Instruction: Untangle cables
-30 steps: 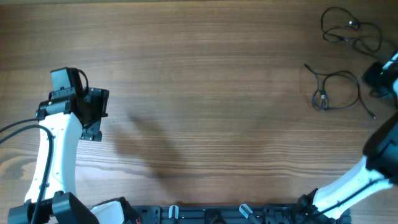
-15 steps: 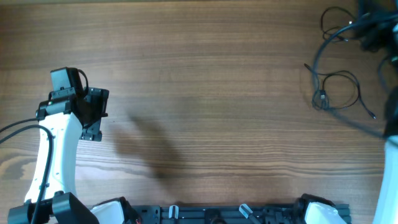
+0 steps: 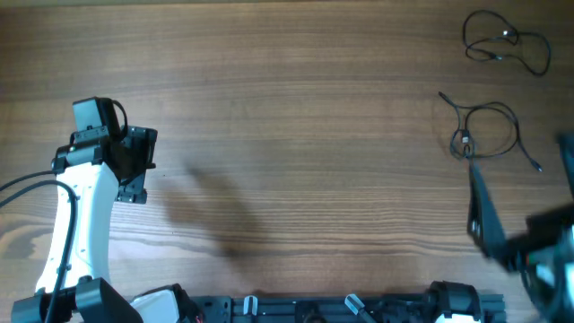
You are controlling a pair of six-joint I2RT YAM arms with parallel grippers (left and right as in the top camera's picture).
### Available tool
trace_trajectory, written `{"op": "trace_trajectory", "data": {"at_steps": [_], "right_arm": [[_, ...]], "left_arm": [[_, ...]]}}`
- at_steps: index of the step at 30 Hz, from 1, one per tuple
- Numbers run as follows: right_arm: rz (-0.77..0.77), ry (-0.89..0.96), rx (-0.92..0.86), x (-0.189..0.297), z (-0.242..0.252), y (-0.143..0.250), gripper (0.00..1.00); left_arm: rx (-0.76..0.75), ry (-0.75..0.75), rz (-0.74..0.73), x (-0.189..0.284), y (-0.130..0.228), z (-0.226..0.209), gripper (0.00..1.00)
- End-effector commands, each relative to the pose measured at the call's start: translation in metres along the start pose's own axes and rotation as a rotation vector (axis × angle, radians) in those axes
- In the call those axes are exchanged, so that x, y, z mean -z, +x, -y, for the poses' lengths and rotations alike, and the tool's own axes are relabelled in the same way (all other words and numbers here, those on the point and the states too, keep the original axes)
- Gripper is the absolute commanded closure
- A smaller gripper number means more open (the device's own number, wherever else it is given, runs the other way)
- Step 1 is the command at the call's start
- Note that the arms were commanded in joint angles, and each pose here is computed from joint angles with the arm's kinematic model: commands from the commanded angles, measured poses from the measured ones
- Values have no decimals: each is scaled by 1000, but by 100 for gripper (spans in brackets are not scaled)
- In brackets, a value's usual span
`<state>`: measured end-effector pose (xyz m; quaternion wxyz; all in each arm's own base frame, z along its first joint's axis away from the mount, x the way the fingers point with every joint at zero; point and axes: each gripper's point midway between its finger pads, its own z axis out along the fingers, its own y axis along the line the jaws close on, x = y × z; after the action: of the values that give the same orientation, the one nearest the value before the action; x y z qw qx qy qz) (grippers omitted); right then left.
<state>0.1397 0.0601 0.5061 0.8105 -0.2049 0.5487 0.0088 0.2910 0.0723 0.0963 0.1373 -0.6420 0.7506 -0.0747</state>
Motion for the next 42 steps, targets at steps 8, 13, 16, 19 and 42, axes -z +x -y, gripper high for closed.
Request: {"op": "trace_trajectory", "data": {"at_steps": [8, 13, 16, 19, 42], "right_arm": [[356, 50, 409, 160, -58, -95, 7], [427, 146, 560, 194, -59, -125, 0], [466, 171, 590, 209, -60, -138, 0], [493, 209, 701, 216, -60, -146, 0], [-131, -31, -220, 8, -64, 274, 1]], "left_arm": [[14, 5, 7, 3, -2, 0, 0], [14, 5, 7, 3, -2, 0, 0], [14, 5, 7, 3, -2, 0, 0], [14, 5, 7, 3, -2, 0, 0], [14, 5, 7, 3, -2, 0, 0]]}}
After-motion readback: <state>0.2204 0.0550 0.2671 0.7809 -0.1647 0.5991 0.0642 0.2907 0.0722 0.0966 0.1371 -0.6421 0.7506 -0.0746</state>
